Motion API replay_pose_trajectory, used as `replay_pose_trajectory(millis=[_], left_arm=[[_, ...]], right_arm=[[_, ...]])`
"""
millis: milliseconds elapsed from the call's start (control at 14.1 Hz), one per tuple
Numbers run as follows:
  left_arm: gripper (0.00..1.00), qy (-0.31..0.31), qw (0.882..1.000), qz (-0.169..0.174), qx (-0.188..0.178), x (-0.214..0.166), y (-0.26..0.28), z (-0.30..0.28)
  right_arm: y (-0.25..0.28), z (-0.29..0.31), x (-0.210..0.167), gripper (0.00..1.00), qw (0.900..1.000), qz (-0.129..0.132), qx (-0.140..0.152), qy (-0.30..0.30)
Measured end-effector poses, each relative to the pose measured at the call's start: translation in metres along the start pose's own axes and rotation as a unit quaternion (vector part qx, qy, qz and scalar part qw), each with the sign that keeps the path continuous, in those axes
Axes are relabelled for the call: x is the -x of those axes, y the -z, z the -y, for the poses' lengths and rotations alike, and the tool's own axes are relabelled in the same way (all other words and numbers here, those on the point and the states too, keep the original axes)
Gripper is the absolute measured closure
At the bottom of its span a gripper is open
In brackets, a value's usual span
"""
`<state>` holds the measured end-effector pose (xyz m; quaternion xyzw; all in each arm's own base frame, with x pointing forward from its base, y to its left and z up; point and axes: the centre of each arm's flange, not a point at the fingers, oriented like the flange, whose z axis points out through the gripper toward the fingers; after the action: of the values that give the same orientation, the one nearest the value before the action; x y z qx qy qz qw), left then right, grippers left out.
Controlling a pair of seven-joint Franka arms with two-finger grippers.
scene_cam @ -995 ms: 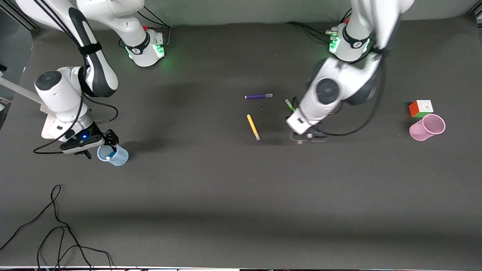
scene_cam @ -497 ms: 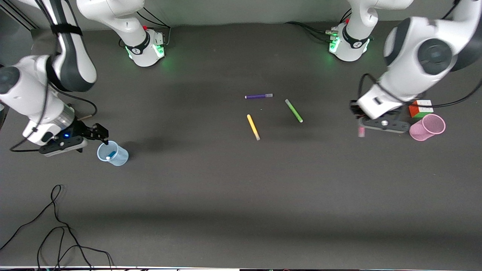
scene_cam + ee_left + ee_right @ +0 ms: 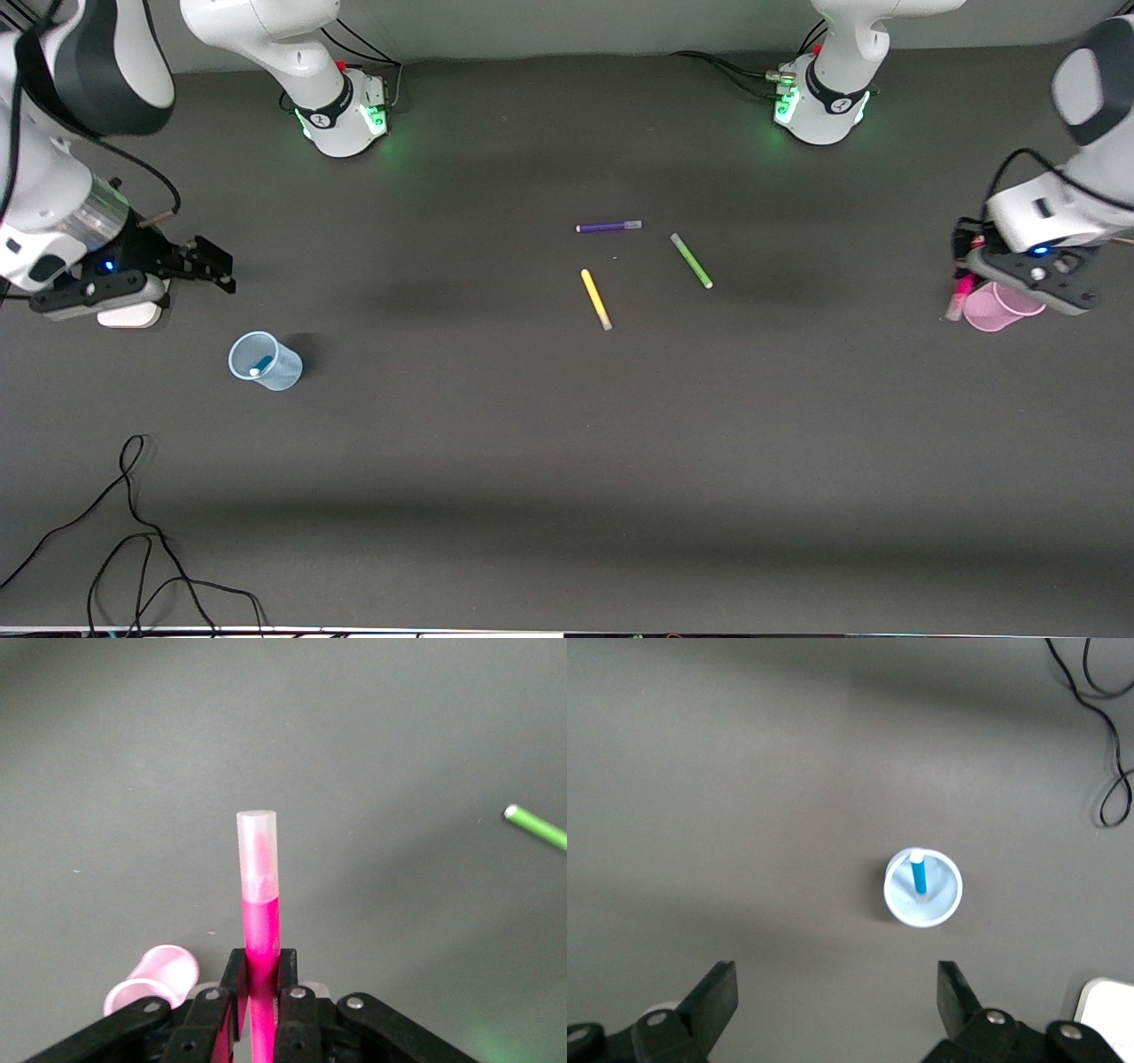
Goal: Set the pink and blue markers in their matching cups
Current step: 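Release the blue marker while the left gripper carries the pink marker to the pink cup, then lower the pink marker into the pink cup and open the left gripper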
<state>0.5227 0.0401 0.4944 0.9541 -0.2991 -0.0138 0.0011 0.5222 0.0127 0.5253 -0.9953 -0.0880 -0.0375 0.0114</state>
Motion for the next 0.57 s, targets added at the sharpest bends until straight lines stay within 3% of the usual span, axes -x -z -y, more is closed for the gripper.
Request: replay_pose_trajectory(millis=[284, 569], left_arm=[[0.83, -0.08, 0.995, -0.044, 0.045, 0.065, -0.015, 0.062], [0.83, -0.165, 0.98, -0.093, 0.056, 0.115, -0.037, 0.1]], right_arm=[[0.04, 0.001, 0.024, 0.0, 1.0, -0.004, -0.002, -0.007], [0.063, 0.001, 0.04, 0.0, 1.0, -0.016, -0.004, -0.008]])
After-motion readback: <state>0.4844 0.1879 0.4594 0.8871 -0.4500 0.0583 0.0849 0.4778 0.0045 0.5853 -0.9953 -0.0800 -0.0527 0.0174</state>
